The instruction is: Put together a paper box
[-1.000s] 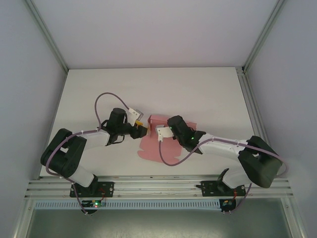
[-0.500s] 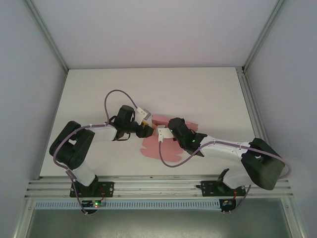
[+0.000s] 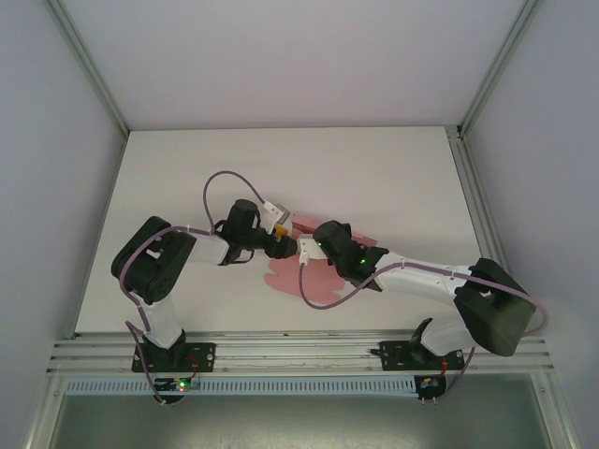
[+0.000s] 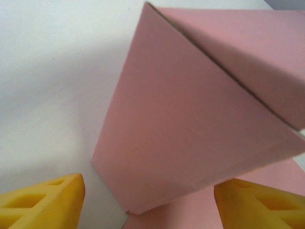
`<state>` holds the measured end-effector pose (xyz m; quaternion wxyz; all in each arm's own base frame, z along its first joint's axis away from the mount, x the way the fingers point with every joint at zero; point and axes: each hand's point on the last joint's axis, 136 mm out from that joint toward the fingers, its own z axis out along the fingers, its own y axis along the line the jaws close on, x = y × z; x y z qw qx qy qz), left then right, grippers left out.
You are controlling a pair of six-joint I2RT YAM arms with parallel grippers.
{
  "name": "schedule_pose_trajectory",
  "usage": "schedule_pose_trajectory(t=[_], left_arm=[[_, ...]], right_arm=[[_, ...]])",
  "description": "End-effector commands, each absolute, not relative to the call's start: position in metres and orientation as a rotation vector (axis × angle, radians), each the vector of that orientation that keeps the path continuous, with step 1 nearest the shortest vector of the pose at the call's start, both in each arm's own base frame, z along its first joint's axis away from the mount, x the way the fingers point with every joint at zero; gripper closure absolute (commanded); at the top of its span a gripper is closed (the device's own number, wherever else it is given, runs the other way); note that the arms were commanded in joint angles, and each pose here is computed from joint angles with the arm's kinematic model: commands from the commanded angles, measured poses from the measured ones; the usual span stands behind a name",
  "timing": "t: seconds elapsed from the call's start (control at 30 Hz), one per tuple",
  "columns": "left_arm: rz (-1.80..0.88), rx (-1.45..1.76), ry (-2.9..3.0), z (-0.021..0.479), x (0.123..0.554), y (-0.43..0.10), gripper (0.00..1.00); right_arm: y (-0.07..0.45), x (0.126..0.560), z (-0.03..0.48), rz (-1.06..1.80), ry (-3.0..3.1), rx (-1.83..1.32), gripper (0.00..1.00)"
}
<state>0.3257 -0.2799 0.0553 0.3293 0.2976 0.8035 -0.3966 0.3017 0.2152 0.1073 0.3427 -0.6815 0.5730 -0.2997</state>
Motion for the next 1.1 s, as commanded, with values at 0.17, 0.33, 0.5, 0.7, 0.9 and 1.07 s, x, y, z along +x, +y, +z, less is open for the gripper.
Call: schedule_pose_trajectory(t=[0.17, 0.33, 0.5, 0.7, 0.9, 1.07], left_arm=[[-1.071, 0.897, 1.893, 0.088, 0.333, -0.307, 0.32], [-0.986, 0.782, 1.897, 0.096, 0.365, -0.308, 0.57], [-0.951, 0.646, 1.872, 0.097, 0.383, -0.304, 0.84], [-0.882, 0.520, 1.887, 0.096, 0.391, -0.292, 0.93], [-0.633, 0.333, 1.970, 0.091, 0.409, -0.283, 1.00], [-0.545, -0.114, 2.046, 0.068, 0.417, -0.248, 1.00]], right_arm=[[0.231, 0.253, 0.059, -0.540, 1.482, -2.047, 1.00], [0.235, 0.249, 0.054, -0.504, 1.492, -2.062, 1.00], [0.237, 0.246, 0.051, -0.477, 1.506, -2.067, 1.00], [0.232, 0.245, 0.048, -0.486, 1.531, -2.076, 1.00], [0.235, 0.245, 0.050, -0.467, 1.553, -2.061, 1.00], [0.236, 0.242, 0.052, -0.422, 1.600, -2.023, 1.00]])
